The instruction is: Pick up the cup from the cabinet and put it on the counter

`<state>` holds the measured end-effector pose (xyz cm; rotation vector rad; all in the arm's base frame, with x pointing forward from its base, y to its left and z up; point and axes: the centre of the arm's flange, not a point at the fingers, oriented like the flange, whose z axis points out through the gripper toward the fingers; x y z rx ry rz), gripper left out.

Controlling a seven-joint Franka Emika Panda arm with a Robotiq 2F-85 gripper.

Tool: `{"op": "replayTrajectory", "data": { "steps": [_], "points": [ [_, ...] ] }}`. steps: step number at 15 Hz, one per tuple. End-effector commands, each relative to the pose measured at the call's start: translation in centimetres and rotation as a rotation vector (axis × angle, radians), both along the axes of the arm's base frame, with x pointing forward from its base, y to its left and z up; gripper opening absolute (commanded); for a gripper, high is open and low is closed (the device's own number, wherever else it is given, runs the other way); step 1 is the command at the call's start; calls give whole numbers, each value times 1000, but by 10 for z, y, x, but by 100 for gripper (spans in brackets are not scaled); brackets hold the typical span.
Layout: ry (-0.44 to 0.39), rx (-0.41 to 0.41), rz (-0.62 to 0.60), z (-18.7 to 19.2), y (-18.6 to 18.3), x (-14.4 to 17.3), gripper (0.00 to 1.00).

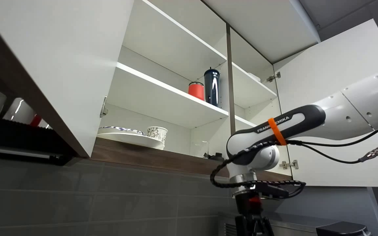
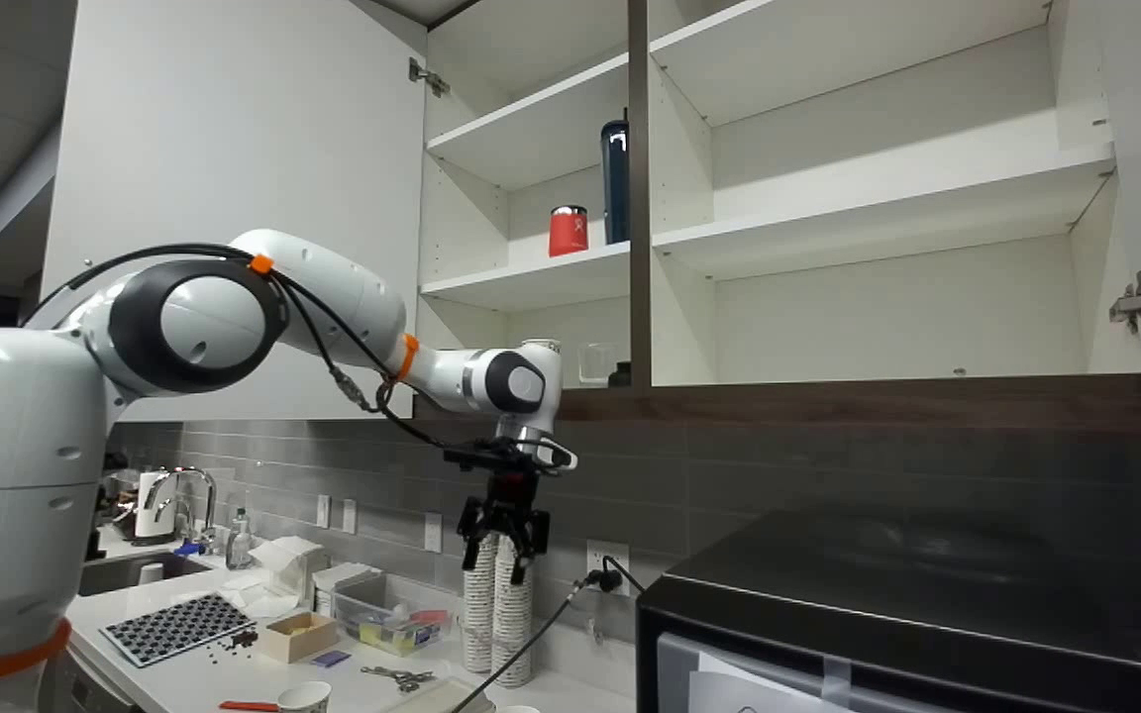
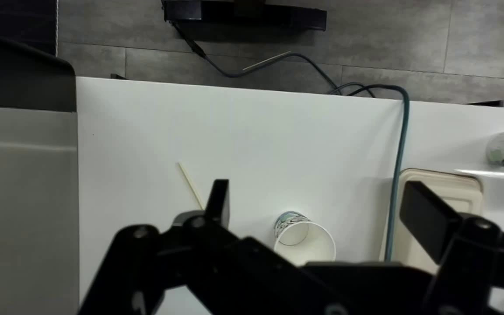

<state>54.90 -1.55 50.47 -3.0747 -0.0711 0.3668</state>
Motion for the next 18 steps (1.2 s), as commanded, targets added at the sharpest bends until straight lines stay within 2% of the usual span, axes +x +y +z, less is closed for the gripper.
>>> {"op": "replayTrajectory", "data": {
  "steps": [1, 4, 8, 9, 12, 14, 15, 18],
  "points": [
    [-15, 76, -3, 42, 19, -12, 100],
    [-87, 183, -23, 78, 38, -18, 100],
    [-157, 338, 16, 130, 61, -33, 100],
    [-153, 280, 3, 109, 53, -23, 100],
    [-183, 312, 17, 132, 61, -32, 100],
    [-183, 314, 17, 132, 61, -32, 100],
    [-178, 289, -3, 124, 59, -30, 100],
    [-209, 421, 41, 153, 73, -41, 100]
  ]
}}
